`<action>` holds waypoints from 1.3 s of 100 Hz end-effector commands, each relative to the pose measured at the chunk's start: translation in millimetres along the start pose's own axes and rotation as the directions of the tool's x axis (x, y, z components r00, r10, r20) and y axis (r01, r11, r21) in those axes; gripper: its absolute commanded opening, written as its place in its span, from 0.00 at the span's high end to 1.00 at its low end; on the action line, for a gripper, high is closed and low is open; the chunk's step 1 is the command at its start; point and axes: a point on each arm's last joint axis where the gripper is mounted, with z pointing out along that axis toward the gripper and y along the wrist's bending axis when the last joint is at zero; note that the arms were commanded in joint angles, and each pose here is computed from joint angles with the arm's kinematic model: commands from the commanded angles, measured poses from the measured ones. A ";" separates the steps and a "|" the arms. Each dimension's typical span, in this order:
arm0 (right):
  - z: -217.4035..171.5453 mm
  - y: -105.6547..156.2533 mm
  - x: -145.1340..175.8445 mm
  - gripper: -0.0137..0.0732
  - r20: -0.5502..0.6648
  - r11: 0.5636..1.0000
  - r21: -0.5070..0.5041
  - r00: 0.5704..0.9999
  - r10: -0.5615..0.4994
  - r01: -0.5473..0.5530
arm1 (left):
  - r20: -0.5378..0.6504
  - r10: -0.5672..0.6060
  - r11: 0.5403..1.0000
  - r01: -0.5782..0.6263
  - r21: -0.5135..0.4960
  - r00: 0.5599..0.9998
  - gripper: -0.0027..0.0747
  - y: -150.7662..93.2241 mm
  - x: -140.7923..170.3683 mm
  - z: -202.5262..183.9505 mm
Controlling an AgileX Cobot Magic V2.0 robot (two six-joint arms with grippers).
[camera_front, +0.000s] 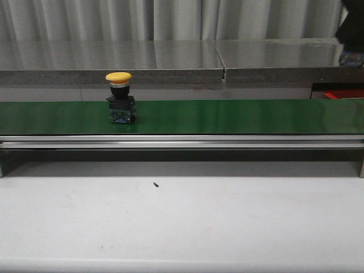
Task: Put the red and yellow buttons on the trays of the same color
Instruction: 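Carry the red button into the red tray and open the right gripper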
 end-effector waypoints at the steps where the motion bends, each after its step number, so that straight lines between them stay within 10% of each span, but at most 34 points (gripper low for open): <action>1: -42.3 -25.6 -33.0 0.80 0.157 0.994 0.105 0.987 0.017 -0.034 | 0.041 -0.019 1.000 0.020 -0.016 0.999 0.99 1.0 -9.9 -0.6; 57: -0.6 -148.2 -16.5 0.80 0.175 0.944 0.254 0.970 0.169 -0.210 | 0.041 -0.019 1.000 0.020 -0.016 0.999 0.99 1.0 -9.9 -0.6; 130: 86.0 -189.5 24.6 0.80 0.114 0.935 0.250 0.966 0.231 -0.253 | 0.041 -0.019 1.000 0.020 -0.016 0.999 0.99 1.0 -9.9 -0.6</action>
